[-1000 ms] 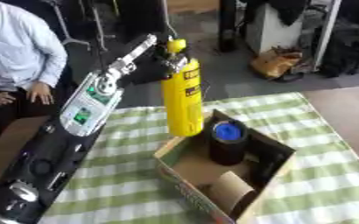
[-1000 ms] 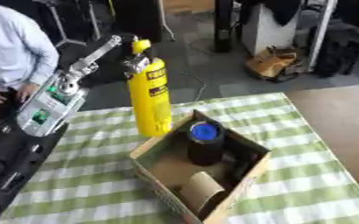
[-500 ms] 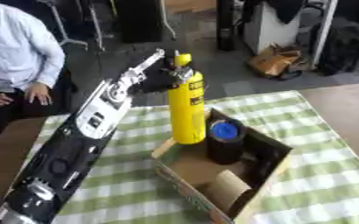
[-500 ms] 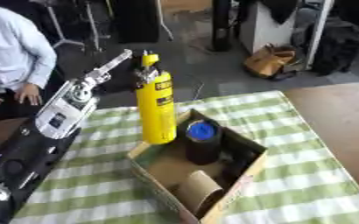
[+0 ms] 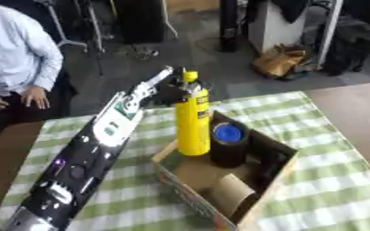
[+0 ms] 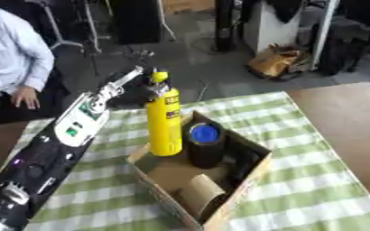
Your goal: Pick up objects on the table and place them in the box.
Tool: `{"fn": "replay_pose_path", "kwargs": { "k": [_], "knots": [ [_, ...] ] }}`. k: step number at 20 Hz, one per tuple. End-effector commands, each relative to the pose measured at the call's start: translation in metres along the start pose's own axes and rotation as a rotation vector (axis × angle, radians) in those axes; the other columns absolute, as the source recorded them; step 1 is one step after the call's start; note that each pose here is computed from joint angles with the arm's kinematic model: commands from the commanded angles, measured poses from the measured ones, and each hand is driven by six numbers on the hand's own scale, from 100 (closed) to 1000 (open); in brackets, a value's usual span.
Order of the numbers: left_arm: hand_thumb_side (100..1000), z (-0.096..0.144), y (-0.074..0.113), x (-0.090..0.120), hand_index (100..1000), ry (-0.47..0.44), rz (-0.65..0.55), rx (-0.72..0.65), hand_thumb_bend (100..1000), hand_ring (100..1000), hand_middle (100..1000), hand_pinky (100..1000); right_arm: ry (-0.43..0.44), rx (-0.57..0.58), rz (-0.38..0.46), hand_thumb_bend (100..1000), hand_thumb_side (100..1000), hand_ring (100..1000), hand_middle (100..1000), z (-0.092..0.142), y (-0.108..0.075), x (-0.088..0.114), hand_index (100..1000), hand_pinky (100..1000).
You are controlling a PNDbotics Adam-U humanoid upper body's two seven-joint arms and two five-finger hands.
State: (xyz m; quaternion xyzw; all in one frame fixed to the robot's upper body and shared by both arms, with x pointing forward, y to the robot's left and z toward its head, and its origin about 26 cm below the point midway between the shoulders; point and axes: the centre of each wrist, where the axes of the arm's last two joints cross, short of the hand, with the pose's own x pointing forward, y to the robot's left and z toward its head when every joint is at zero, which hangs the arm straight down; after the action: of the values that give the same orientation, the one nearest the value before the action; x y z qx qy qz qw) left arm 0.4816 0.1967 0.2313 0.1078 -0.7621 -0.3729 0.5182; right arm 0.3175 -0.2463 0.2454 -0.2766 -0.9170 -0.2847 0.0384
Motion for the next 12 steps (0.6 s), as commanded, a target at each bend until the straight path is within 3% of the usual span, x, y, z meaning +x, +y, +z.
{"fn": "replay_pose_path", "kwargs": {
  "k": [1,7,11,12],
  "knots": [
    [522,-0.003,0.011,0.005,649,-0.007,-0.002,0.027,100,397,495,228,-0.040,-0.045,-0.060,100,926,736,671,-0.006,0.004,0.005,577,796],
    [559,-0.007,0.006,-0.004,648,0.039,0.022,0.019,100,404,496,241,-0.036,-0.046,-0.068,100,925,736,671,-0.006,0.006,0.006,577,796],
    [575,-0.010,0.004,-0.009,643,0.077,0.019,-0.008,100,435,513,299,-0.036,-0.047,-0.076,100,925,736,670,-0.006,0.008,0.007,577,796],
    [726,-0.010,0.004,-0.010,692,0.082,0.014,-0.012,100,471,551,369,-0.037,-0.047,-0.077,100,923,736,670,-0.006,0.008,0.007,576,796]
  ]
}}
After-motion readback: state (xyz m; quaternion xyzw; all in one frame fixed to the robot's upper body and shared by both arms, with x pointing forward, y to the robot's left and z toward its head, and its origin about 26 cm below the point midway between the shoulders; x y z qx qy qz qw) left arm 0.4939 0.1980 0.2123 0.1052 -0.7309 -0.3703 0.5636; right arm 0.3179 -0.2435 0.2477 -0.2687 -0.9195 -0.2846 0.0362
